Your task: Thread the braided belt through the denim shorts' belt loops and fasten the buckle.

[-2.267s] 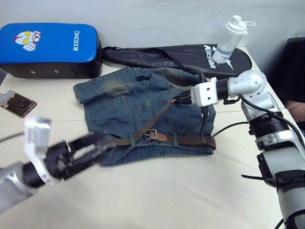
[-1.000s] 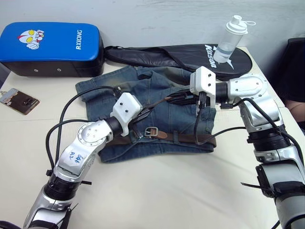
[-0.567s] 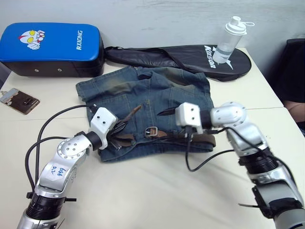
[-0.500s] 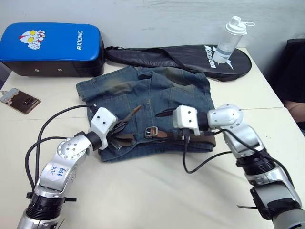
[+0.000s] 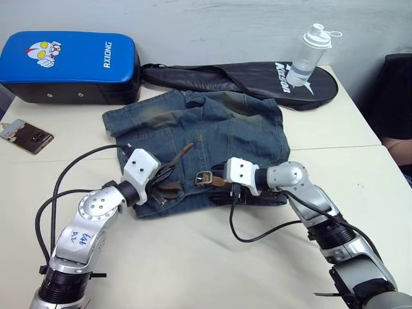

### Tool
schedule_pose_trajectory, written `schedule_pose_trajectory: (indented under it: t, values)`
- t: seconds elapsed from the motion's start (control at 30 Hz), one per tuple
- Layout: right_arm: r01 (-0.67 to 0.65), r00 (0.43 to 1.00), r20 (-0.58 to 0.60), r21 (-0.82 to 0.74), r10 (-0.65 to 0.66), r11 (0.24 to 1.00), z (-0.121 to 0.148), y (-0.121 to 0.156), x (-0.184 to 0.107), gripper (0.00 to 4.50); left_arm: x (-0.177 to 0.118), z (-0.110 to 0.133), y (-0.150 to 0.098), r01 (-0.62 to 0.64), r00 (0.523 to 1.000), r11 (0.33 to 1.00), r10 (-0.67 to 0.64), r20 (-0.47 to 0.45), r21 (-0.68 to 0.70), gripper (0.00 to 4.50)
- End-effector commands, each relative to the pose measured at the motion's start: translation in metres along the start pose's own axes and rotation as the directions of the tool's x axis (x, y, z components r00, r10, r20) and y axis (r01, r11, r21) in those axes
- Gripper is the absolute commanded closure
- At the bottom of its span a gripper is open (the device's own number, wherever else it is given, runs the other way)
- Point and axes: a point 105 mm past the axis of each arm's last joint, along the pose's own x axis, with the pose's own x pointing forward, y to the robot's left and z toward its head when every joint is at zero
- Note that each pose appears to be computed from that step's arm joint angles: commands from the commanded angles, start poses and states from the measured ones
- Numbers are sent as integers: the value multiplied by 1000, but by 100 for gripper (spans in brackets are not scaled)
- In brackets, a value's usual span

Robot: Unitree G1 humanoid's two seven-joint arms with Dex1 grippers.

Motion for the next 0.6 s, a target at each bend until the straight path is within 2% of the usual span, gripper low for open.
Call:
schedule_pose_trajectory:
  t: [0.03, 0.17, 0.2, 0.47, 0.6]
  values:
    - [76, 996, 30, 81, -79, 994, 8, -12, -6, 216, -6, 16, -5, 23, 997, 1000, -24, 77, 19, 450]
    - [104, 992, 42, 224, -116, 969, 12, -21, -12, 402, -9, 11, -11, 43, 997, 999, -44, 64, 20, 450]
    - [108, 992, 44, 238, -122, 965, 13, -22, -13, 430, -10, 10, -11, 44, 997, 999, -45, 60, 19, 450]
    - [97, 985, 97, 378, -144, 921, 27, -30, -21, 430, -11, -3, -17, 65, 998, 998, -65, 7, 11, 450]
    - [127, 982, 74, 410, -172, 903, 24, -33, -20, 430, -10, -6, -23, 94, 996, 996, -94, -8, 3, 450]
